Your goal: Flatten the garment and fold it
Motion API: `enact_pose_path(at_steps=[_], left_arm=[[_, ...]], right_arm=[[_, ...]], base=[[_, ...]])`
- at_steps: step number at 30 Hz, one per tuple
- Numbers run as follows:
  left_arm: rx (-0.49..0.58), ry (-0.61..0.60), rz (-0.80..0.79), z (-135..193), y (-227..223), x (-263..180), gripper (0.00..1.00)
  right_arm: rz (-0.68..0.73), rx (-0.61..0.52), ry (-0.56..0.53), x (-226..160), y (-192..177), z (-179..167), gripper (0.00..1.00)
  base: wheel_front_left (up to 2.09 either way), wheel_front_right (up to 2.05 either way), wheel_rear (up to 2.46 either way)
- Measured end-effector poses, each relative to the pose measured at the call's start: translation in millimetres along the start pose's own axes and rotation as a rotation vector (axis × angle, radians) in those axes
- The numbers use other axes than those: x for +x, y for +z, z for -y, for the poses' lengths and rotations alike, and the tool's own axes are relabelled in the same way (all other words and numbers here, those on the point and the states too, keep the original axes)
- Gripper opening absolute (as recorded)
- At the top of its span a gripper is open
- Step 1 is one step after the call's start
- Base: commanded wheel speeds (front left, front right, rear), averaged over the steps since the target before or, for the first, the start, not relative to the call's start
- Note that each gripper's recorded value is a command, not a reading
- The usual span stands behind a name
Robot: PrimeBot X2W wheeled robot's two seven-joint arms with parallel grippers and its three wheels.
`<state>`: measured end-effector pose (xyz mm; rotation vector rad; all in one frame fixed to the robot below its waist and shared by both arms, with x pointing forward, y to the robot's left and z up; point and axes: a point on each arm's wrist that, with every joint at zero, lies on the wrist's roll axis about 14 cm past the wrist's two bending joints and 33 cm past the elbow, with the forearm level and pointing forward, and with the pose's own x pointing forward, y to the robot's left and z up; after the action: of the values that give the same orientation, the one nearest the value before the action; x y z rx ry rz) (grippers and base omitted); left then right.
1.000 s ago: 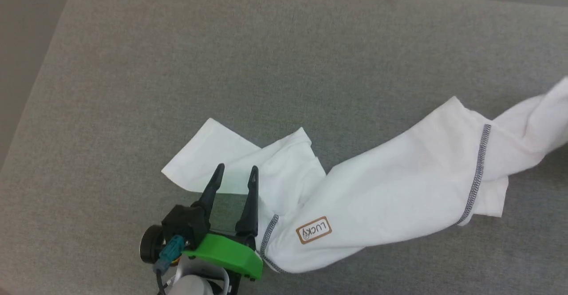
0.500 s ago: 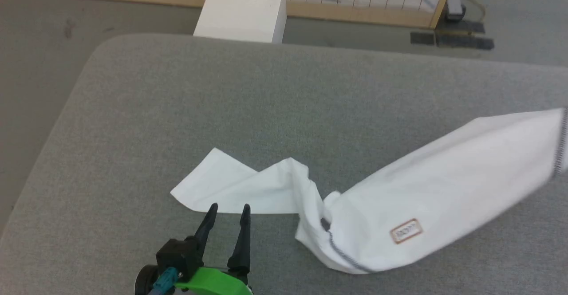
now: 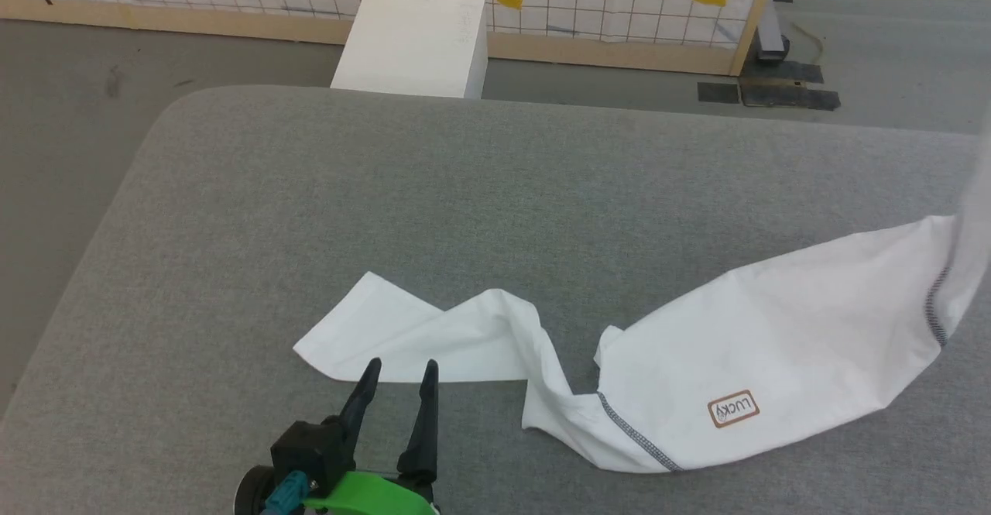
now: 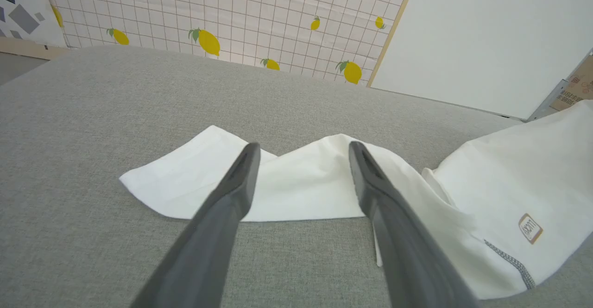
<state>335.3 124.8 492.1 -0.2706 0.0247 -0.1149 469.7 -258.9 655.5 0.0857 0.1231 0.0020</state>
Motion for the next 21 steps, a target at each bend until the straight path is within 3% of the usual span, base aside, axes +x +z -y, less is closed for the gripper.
enact_pose_path(at_steps=[5,11,16,21], left_arm=[[0.000,0.015,0.002,-4.2,0.8,-2.2,1.00],[0.000,0.042,0.003,-11.1,1.0,-5.9,1.00],[-0.008,0.066,0.001,-15.4,-0.1,-7.9,1.00],[-0.023,0.103,0.001,-21.3,-1.3,-9.6,1.00]], right_arm=[[-0.099,-0.022,0.275,8.4,-27.4,-102.9,0.00],[-0.172,-0.068,0.651,-14.3,-49.7,-240.6,0.00],[-0.218,-0.108,0.869,-33.8,-68.9,-318.7,0.00],[-0.318,-0.108,1.018,-47.4,-113.2,-367.1,0.00]], base=[[0.00,0.00,0.00],[0.00,0.00,0.00],[0.00,0.00,0.00],[0.00,0.00,0.00]])
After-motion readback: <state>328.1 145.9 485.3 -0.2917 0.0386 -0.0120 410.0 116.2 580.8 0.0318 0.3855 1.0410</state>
